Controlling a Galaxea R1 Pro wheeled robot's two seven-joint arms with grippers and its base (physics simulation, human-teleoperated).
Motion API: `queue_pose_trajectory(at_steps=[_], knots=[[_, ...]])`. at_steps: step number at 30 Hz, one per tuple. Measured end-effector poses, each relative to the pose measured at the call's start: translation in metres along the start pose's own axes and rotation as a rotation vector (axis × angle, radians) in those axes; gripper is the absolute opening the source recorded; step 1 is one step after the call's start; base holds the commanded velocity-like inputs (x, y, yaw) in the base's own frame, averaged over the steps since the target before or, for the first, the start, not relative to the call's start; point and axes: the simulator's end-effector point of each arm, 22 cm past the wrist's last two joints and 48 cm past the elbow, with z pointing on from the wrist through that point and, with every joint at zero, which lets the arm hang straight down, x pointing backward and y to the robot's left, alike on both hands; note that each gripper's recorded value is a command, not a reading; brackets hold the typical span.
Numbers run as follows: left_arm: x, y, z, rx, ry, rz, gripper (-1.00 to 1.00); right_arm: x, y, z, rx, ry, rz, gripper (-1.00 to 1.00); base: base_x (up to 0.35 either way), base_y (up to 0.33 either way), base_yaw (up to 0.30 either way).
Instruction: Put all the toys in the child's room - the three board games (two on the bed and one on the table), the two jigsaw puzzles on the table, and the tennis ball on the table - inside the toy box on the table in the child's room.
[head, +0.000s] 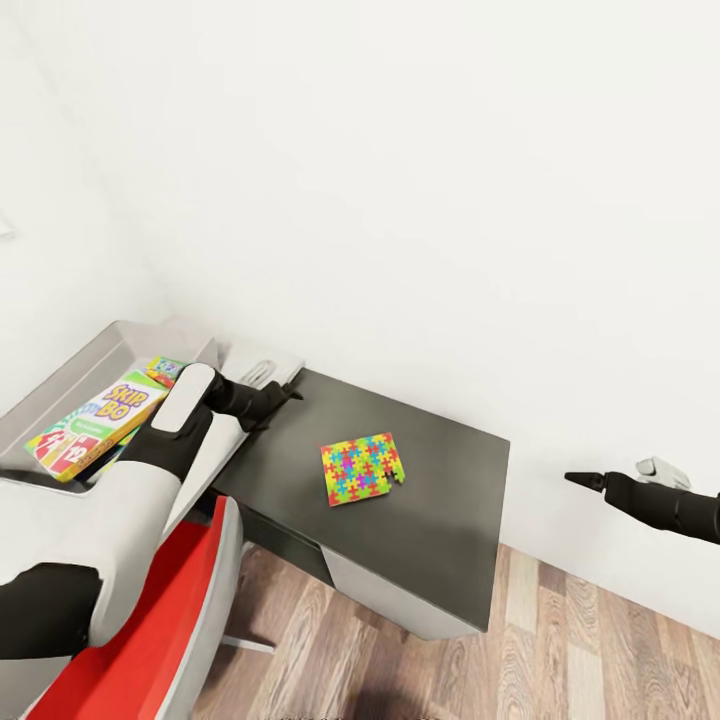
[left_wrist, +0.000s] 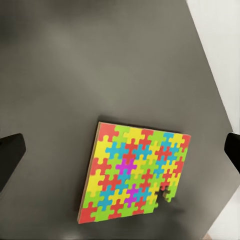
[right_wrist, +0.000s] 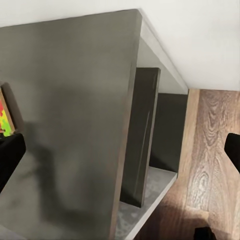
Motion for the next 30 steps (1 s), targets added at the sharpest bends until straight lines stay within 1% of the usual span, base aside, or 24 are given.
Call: queue_pose_trajectory(at_steps=[8, 16, 25, 30], knots=[[0.001, 0.002, 0.012, -0.011, -0.005, 0.027, 1.00, 0.002, -0.002, 0.003, 0.004, 0.006, 0.002, 1.00, 0.000, 0.001, 0.000], [0.003, 0.005, 0.022, -0.019, -0.002, 0.035, 1.00, 0.005, -0.006, 0.008, 0.010, 0.016, 0.004, 1.00, 0.000, 0.000, 0.000], [0.002, 0.019, 0.031, -0.055, -0.009, 0.049, 1.00, 0.010, -0.010, 0.013, 0.017, 0.029, 0.008, 1.00, 0.000, 0.000, 0.000], [0.007, 0.027, 0.039, -0.063, 0.007, 0.044, 1.00, 0.013, -0.011, 0.016, 0.019, 0.037, 0.010, 1.00, 0.000, 0.000, 0.000]])
